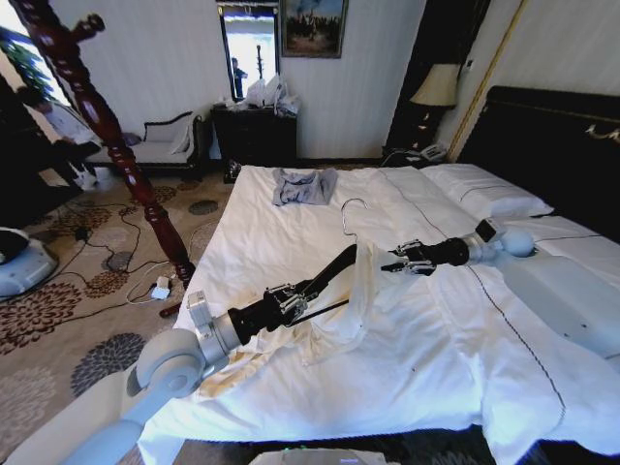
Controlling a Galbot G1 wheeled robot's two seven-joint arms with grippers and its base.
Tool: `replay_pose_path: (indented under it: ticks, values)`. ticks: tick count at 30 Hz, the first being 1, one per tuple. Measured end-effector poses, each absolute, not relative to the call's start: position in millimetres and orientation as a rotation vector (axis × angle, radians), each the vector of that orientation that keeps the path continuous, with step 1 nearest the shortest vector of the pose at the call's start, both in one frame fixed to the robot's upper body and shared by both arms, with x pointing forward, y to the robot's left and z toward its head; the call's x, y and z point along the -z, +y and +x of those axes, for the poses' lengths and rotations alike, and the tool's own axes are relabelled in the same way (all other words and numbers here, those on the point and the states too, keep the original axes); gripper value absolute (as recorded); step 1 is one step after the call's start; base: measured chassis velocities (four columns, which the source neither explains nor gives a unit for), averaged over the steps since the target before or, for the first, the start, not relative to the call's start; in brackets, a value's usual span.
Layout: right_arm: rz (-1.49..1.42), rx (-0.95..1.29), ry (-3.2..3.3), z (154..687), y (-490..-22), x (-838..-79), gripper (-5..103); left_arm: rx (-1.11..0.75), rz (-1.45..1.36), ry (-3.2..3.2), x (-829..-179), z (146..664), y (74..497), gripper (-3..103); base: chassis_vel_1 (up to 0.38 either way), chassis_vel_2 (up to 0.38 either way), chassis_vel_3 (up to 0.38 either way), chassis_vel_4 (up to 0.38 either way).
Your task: Pick up the clothes from the bed and hang them on the clothes hanger.
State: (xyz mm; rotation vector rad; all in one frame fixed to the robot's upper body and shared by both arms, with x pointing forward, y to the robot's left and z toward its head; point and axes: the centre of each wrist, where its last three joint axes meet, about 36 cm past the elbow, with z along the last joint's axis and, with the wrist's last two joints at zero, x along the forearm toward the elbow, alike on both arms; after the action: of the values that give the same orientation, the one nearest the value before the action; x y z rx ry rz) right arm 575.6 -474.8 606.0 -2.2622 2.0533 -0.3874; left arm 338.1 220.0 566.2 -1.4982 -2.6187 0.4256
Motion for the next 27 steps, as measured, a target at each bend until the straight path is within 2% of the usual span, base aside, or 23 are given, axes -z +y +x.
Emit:
replay_pose_path:
  ticks: [3,7,9,13,15,18,20,24,27]
  values:
    - [-2.265,0.381,2.055,574.7,-474.9,-603.9,23,-0.422,-1.478,-2.631,-566.1,339.0,221.0,16,0.0,0.0,0.0,0.0]
    - [-2.271,0.377,2.048,575.0,-475.0,-602.7,21,-0.416,-1.436,-2.652,-564.9,340.5,221.7,38,0.0,0.0,0.0,0.0]
    - [-2.27,0.376,2.048,575.4,-475.3,-602.4,21,-0.416,-1.433,-2.654,-564.7,340.8,221.7,38,0.0,0.0,0.0,0.0]
    - [-2.258,0.377,2.054,576.3,-477.5,-602.7,20,-0.415,-1.419,-2.663,-564.8,340.8,221.8,60,0.0,0.0,0.0,0.0]
    - [-2.258,0.377,2.055,576.2,-477.9,-602.2,20,-0.415,-1.418,-2.667,-565.3,340.8,222.0,60,0.0,0.0,0.0,0.0]
    - [-2.255,0.384,2.059,576.2,-479.0,-599.6,19,-0.421,-1.417,-2.678,-567.2,340.8,222.0,78,0.0,0.0,0.0,0.0]
    - [-2.252,0.39,2.06,576.3,-479.4,-598.8,19,-0.427,-1.418,-2.686,-568.8,340.5,221.9,78,0.0,0.0,0.0,0.0]
    - [-2.242,0.432,2.064,576.5,-482.2,-598.2,19,-0.498,-1.399,-2.754,-580.6,338.0,221.6,97,0.0,0.0,0.0,0.0]
    - [-2.234,0.457,2.065,577.0,-484.1,-597.3,19,-0.55,-1.377,-2.808,-589.6,339.3,225.2,99,0.0,0.0,0.0,0.0]
